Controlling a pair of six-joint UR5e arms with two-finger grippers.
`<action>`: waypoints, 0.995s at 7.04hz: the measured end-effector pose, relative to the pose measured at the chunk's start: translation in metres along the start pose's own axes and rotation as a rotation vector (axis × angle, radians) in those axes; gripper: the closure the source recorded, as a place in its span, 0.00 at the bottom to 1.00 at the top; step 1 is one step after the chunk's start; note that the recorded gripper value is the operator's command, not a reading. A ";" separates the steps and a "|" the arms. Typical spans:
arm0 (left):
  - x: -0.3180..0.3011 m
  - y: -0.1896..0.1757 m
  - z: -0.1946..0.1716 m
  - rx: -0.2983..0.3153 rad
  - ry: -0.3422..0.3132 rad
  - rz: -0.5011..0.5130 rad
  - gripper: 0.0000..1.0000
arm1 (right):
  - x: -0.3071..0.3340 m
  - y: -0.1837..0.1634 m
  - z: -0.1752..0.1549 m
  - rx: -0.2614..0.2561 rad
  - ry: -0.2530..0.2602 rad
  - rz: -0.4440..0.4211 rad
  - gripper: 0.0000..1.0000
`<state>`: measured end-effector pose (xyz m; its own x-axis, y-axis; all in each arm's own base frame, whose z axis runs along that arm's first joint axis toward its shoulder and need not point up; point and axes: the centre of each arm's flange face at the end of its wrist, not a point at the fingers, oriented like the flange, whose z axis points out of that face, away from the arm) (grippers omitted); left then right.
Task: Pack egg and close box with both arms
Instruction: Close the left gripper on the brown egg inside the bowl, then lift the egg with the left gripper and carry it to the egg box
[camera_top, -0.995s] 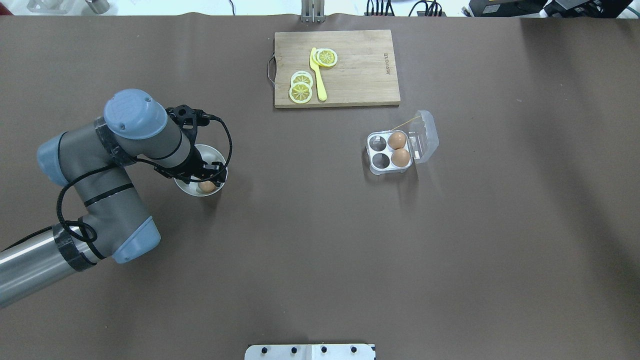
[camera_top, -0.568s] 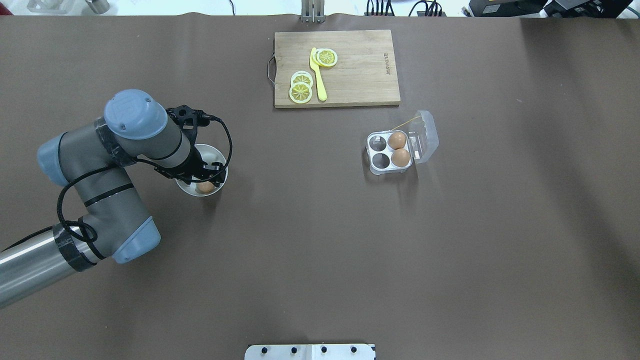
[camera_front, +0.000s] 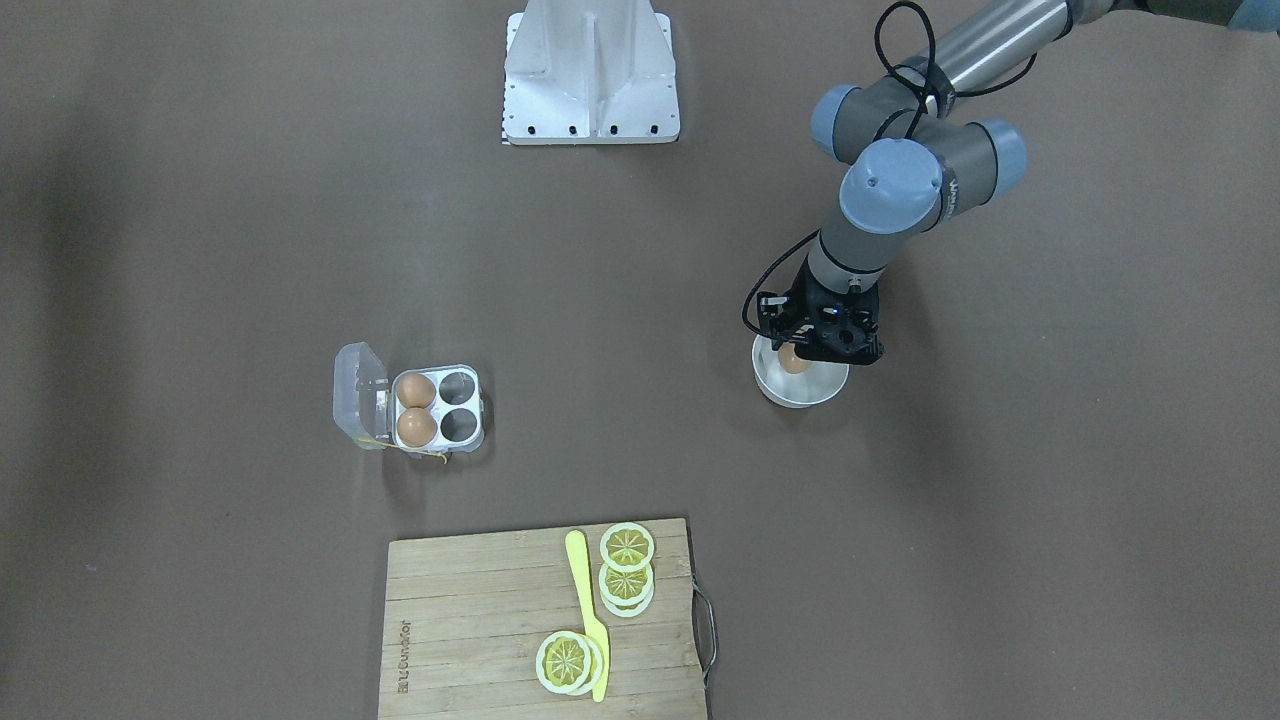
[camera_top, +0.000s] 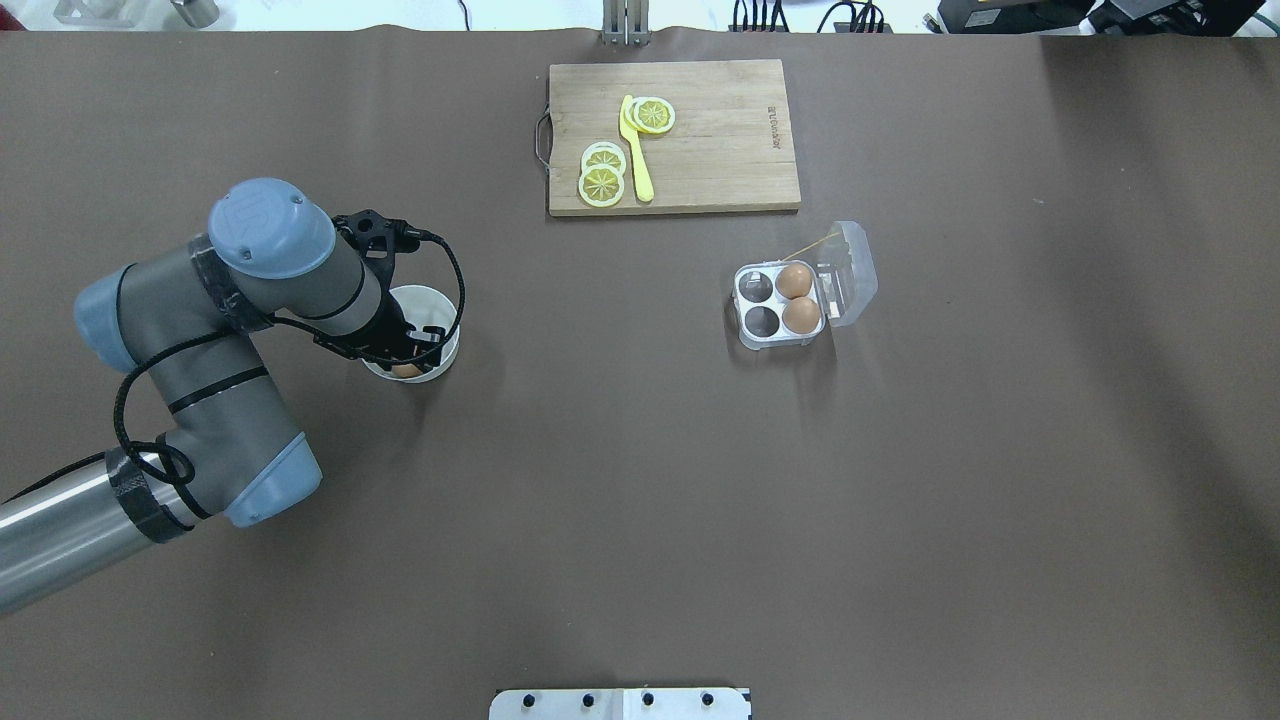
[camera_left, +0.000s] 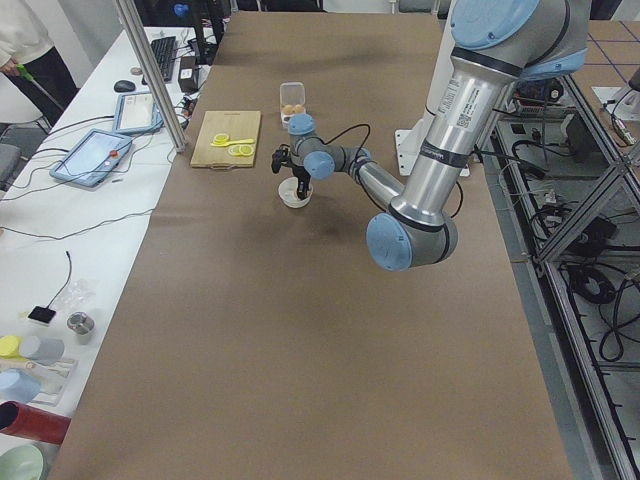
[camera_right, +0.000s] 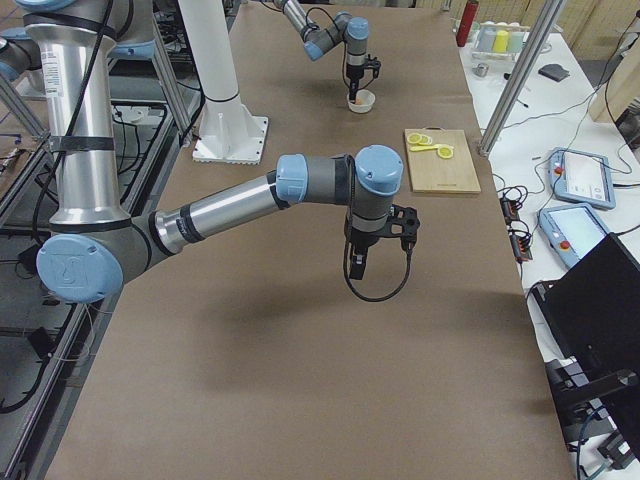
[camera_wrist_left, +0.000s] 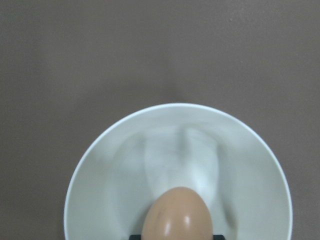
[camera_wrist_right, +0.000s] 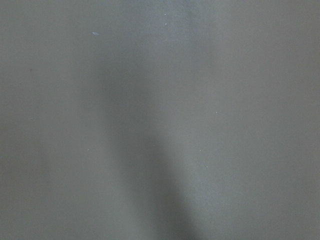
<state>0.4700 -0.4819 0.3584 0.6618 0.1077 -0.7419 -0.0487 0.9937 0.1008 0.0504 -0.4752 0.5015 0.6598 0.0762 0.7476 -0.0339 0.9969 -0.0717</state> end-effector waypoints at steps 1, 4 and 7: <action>0.000 0.000 0.000 0.000 0.000 0.000 0.72 | 0.000 0.000 0.000 0.000 0.000 0.000 0.00; 0.001 -0.001 -0.007 0.006 0.011 0.000 0.97 | -0.001 0.000 -0.001 0.002 -0.001 -0.002 0.00; -0.010 -0.024 -0.055 0.062 0.053 -0.026 1.00 | -0.002 0.001 -0.001 0.003 0.000 -0.002 0.00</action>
<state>0.4235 -0.5047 0.3269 0.6215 0.0853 -0.7787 0.0155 0.9925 0.1210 0.0504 -0.4748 0.4994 0.6595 0.0743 0.7480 -0.0349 0.9971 -0.0683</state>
